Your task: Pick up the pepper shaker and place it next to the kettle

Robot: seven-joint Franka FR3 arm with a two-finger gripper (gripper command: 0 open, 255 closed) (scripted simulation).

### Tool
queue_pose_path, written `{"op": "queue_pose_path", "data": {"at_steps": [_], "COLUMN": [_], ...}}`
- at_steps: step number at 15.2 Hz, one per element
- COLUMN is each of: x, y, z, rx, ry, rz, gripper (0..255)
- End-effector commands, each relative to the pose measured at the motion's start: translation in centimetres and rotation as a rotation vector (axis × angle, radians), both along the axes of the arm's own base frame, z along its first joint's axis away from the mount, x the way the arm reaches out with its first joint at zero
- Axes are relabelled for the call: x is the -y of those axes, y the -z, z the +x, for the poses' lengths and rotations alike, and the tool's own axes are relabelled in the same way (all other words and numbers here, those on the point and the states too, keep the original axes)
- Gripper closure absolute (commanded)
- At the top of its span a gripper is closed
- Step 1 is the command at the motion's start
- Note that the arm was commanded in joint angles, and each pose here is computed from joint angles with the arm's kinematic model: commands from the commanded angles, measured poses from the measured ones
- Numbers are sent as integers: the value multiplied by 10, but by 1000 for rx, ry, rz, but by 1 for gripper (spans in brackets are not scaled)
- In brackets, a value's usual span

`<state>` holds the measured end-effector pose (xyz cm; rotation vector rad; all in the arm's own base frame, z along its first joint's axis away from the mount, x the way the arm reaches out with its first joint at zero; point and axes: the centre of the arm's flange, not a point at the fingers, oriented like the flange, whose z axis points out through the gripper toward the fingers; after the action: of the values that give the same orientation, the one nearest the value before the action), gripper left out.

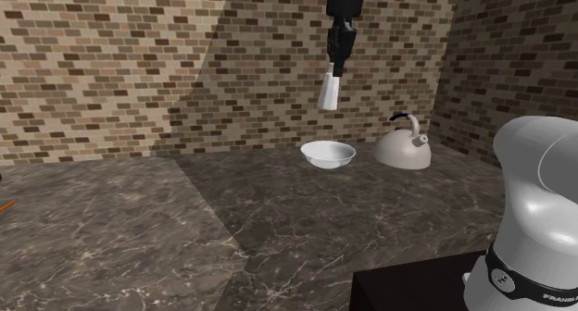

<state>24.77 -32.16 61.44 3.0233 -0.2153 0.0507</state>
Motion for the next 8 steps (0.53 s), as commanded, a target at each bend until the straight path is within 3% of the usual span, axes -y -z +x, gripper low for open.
{"op": "queue_pose_path", "data": {"at_steps": [1, 8], "x": [-4, -19], "y": [1, 1], "z": [-27, -118], "rx": [-1, -1], "ry": [-1, -1], "rz": [-1, -1], "gripper": [255, 255]}}
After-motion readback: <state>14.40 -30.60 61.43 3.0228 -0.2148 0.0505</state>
